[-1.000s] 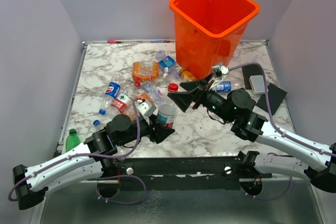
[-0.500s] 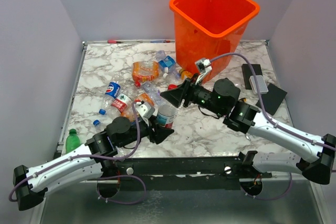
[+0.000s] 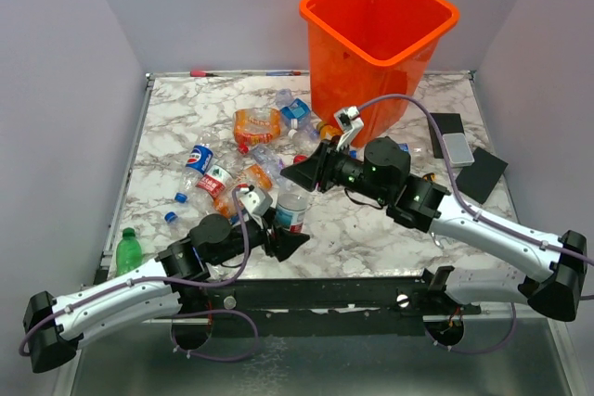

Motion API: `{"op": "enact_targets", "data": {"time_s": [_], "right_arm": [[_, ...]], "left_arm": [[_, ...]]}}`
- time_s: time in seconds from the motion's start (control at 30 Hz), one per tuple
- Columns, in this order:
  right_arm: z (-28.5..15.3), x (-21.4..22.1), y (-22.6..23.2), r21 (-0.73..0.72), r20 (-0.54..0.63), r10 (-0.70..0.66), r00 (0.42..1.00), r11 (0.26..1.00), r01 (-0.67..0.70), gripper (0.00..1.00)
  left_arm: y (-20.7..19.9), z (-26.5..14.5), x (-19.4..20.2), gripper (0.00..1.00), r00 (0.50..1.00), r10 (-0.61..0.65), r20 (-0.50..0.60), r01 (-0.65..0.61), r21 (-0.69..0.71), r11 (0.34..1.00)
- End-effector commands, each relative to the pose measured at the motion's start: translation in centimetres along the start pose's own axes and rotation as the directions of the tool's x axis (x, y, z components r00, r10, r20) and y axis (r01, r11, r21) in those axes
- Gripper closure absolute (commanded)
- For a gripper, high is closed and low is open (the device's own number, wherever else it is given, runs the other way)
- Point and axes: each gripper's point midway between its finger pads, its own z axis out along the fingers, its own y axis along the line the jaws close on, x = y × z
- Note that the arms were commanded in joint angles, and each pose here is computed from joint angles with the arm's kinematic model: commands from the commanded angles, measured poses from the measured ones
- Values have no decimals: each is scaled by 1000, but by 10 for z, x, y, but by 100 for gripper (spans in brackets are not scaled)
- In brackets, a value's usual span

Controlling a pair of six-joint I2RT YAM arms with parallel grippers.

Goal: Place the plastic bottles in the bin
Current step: Place the plastic bottle in the trash bin.

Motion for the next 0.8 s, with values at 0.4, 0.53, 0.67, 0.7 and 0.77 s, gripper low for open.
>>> {"op": "enact_targets", "data": {"time_s": [0.4,0.53,0.67,0.7,0.77], "right_arm": [[-48,-33,38,-70,57,-1,998,998,5,99],[-74,-77,47,-23,189,-66,980,997,72,100],[-97,-132,59,77,288,-200,936,980,186,100],[-101,-144,61,106,306,-233,923,972,210,100],[-108,-168,64,170,340,-298,892,952,253,100]], "left_arm": [[10,-5,-39,20,986,29,166,-17,-73,997],[13,-9,-45,1,982,33,186,-16,-94,995],[18,-17,-56,1,972,41,230,-12,-129,992],[19,-19,-59,1,969,45,241,-11,-139,990],[22,-23,-64,1,964,54,262,-13,-157,987]]}}
